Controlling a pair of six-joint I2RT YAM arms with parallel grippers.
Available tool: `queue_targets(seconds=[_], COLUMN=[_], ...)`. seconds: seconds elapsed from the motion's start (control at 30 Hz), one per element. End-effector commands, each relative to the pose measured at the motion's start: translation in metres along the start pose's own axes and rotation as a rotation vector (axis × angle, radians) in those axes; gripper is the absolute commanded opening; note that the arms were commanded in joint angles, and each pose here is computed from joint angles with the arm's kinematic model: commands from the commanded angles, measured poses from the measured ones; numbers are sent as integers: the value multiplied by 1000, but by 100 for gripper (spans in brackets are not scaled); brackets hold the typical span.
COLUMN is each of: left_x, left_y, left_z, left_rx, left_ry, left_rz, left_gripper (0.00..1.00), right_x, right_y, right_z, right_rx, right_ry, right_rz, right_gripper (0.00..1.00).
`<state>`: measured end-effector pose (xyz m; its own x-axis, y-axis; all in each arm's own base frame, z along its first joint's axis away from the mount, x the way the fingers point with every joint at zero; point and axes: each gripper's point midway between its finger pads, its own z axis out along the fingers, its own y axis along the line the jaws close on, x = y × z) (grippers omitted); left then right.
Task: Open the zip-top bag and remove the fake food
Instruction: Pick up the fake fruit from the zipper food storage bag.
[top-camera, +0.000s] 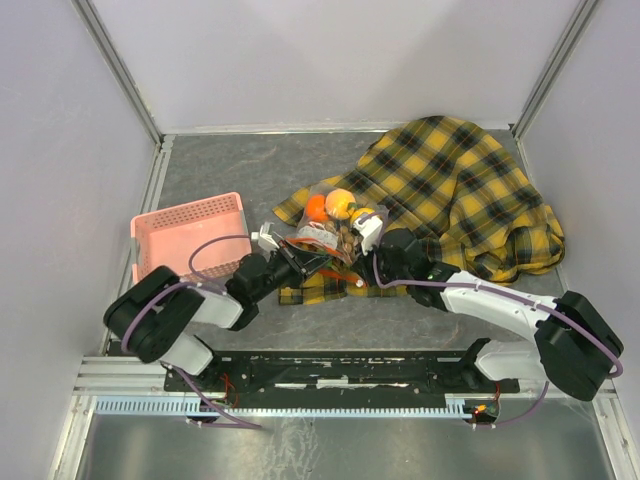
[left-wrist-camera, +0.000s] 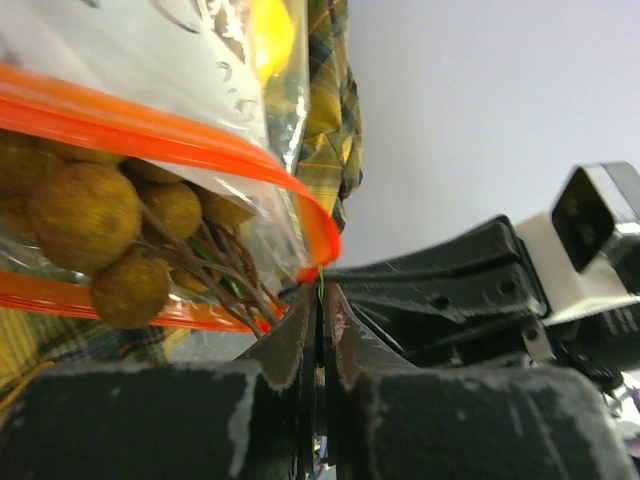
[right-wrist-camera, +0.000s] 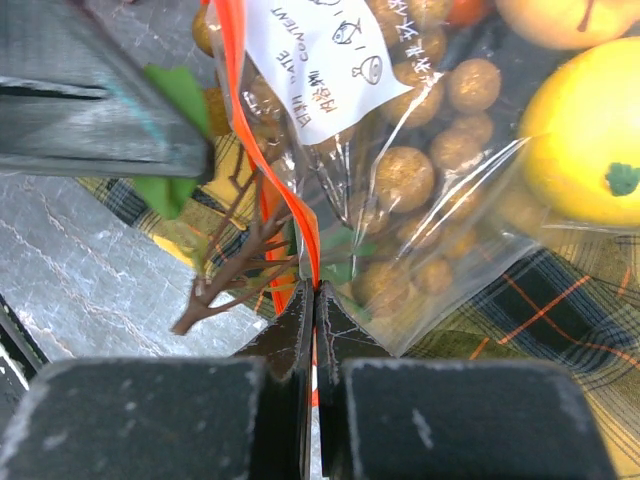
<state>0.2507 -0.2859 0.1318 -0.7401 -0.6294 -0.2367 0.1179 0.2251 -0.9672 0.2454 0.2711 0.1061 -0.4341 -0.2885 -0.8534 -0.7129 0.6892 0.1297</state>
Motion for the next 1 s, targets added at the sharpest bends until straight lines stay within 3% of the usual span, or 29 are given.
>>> queue_targets(seconds=[0.0,0.5,0.8,0.97], left_x=[4,10,18,8], left_y=[-13,2,11,24], left_z=[-11,-25,-18,-31], left_rx=[9,-69,-99,-163], left_ry=[37,64,84,12], left_rz=[98,122,106,130], left_gripper=[3,5,42,57], right_x=[-31,-33,-31,-30], right_y=[-6,-8,-1,-1], right_z=[-4,0,4,5], right_rx=[14,-3,-40,-42], right_ry=[-110,-112,-98,-95], right_rz=[57,104,111,110], right_gripper=[2,2,2,2])
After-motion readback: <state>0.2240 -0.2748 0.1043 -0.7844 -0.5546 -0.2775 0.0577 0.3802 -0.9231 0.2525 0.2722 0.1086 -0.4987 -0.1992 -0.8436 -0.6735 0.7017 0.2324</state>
